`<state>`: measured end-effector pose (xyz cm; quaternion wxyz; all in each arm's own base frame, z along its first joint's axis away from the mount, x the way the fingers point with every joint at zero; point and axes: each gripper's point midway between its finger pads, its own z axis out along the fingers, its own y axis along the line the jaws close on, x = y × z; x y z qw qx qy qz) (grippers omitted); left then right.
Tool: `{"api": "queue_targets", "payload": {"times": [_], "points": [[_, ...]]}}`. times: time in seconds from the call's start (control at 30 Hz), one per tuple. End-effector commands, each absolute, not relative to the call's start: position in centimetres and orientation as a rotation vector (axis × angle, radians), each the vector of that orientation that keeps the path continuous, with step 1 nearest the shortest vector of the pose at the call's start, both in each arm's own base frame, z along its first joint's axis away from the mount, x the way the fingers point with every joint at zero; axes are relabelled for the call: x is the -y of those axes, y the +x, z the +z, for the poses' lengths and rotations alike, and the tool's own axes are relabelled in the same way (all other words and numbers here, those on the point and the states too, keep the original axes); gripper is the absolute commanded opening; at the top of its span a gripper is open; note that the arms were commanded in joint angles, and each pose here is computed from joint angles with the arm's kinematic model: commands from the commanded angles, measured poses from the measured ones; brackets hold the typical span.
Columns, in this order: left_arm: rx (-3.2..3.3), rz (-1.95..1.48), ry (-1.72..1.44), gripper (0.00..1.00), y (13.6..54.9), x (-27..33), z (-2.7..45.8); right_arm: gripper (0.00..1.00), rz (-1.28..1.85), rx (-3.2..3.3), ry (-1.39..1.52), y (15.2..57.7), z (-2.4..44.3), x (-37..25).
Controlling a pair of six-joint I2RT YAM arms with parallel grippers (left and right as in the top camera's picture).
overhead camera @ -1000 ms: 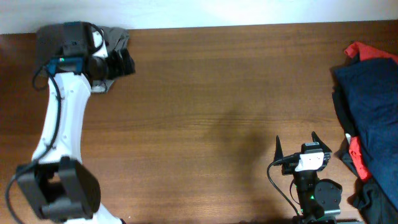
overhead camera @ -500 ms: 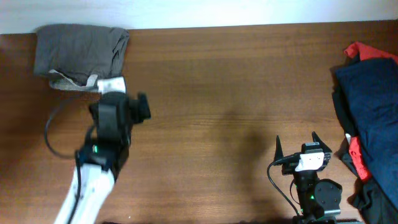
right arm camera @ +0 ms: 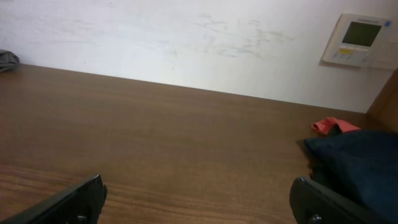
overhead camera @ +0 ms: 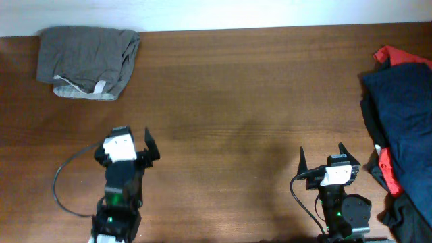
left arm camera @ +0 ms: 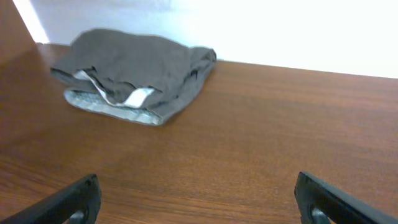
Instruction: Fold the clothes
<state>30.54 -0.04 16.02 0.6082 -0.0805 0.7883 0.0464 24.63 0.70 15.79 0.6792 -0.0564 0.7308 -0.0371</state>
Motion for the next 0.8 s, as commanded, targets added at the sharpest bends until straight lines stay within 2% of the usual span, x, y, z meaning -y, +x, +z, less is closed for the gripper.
{"api": "queue_targets", "payload": {"times": [0.0, 0.27, 0.47, 0.77], "points": [[-1.748, 0.126, -0.189, 0.99, 29.0, -0.7, 16.6, 0.99, -0.09, -1.647, -0.103, 24.6, 15.6, -0.3], [-1.643, 0.082, -0.196, 0.99, 26.9, -1.4, 16.5, 0.99, -0.09, -1.647, -0.103, 24.6, 15.6, -0.3], [-1.588, 0.107, 0.087, 0.99, 26.7, 0.7, 17.5, 0.99, -0.09, -1.647, -0.103, 24.6, 15.6, -0.3], [-1.63, 0.111, 0.104, 0.99, 26.4, 0.8, 16.4, 0.99, -0.09, -1.647, -0.103, 24.6, 15.6, -0.3]]}}
